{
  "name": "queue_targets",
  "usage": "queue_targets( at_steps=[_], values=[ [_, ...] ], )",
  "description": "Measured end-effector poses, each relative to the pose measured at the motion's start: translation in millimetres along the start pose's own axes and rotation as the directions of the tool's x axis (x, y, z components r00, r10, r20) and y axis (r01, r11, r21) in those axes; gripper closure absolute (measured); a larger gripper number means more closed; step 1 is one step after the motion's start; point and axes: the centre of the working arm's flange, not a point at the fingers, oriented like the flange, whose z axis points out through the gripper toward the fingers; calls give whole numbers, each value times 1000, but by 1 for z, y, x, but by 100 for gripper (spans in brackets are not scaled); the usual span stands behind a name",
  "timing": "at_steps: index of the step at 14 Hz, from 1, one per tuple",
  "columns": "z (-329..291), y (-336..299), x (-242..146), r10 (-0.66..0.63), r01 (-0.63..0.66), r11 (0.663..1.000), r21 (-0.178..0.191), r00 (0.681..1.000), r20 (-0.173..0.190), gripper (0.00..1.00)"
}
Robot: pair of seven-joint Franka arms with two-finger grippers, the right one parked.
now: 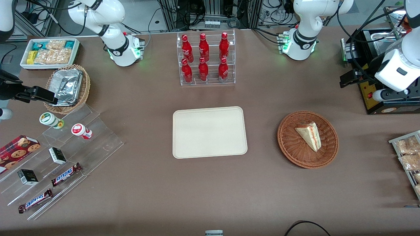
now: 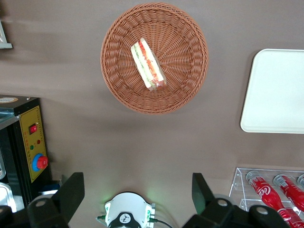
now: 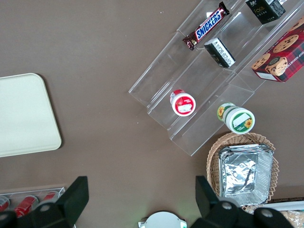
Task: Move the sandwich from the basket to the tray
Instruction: 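Move the left gripper over the wrapped sandwich in the wicker basket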
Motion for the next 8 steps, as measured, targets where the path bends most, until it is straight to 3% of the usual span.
queue_targets(
  at_steps=[8],
  values=[
    [30, 1, 11, 14, -14, 1000, 2, 1000, 7, 0]
  ],
)
